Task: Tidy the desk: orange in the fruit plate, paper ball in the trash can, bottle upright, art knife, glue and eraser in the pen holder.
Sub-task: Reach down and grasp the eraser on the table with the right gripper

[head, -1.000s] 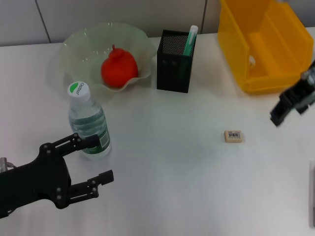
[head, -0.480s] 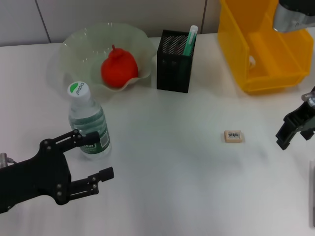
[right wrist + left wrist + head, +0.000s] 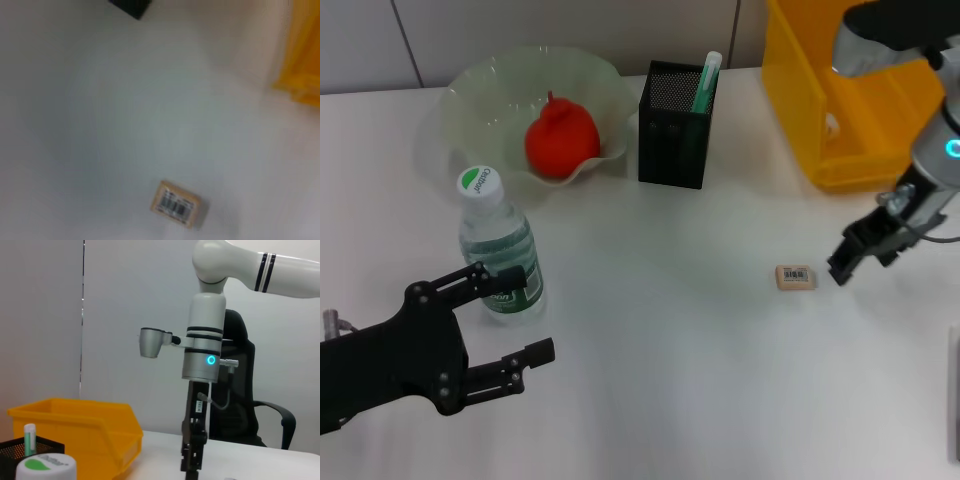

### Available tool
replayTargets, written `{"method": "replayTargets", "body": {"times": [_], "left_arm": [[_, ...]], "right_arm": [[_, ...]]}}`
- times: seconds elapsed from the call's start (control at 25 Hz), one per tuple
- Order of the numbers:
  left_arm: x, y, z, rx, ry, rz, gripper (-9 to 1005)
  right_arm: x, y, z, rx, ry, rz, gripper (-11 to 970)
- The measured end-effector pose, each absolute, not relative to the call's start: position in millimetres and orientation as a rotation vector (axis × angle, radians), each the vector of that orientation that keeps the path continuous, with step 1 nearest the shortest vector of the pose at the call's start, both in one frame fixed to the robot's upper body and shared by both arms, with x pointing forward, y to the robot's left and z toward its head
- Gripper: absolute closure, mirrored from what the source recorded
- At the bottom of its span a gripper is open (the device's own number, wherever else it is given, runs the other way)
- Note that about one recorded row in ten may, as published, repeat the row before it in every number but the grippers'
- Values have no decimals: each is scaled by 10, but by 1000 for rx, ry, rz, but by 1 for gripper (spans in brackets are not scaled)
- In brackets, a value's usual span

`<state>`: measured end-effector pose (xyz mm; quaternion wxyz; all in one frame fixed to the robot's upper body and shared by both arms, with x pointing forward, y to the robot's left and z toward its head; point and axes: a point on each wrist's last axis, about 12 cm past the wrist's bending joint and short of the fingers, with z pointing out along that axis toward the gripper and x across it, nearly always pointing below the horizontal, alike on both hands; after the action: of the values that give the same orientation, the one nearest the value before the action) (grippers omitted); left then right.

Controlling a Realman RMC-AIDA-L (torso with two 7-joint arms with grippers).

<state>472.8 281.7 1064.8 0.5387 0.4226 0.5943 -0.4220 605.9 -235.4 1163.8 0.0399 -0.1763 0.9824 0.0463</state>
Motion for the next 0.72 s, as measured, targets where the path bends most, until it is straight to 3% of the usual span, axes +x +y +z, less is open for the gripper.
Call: {"method": "replayTargets", "body": {"times": [0.72], "left_arm": [[4693,2827,10613,994,1425,-997,211]], "right_arm": [[6210,-1995,11424,-636,2961,247,423]]}}
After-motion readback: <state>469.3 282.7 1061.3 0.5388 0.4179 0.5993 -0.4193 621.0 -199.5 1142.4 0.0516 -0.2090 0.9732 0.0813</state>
